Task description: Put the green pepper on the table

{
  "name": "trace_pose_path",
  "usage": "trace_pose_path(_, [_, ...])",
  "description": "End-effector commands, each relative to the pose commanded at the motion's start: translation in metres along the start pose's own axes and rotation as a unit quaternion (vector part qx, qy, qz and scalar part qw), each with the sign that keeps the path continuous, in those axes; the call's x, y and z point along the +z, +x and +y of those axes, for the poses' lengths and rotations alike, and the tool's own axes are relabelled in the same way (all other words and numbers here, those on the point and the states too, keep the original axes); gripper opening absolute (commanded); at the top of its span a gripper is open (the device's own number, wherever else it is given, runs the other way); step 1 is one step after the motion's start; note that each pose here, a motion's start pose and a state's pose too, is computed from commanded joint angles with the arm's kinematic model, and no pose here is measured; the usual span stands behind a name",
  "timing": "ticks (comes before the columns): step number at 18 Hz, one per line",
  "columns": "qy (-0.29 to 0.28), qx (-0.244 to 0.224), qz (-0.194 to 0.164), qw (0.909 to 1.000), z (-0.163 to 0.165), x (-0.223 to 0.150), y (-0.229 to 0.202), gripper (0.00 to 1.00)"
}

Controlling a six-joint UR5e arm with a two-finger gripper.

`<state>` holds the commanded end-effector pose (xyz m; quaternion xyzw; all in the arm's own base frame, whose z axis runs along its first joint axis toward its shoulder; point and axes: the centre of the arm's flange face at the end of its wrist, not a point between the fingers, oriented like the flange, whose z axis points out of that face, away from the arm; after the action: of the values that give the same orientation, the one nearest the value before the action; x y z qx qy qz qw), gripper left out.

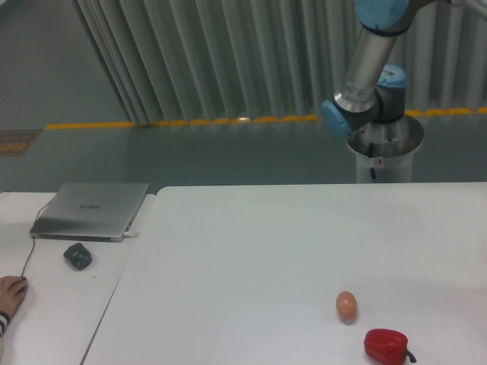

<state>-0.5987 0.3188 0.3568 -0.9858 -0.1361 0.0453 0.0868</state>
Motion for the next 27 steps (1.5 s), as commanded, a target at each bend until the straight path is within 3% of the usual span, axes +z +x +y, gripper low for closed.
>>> trace_pose_path(4, [-0.002, -0.016, 0.003, 0.9999, 0.014, 0.024, -0.021, 1.00])
trace_pose_path(10, [-0.001, -0.025, -0.002, 0.9997, 0.025, 0.024, -0.036, 1.00])
trace_pose_path(27, [-0.006, -0.037, 0.018, 0.9991, 0.032, 0.052, -0.039, 1.00])
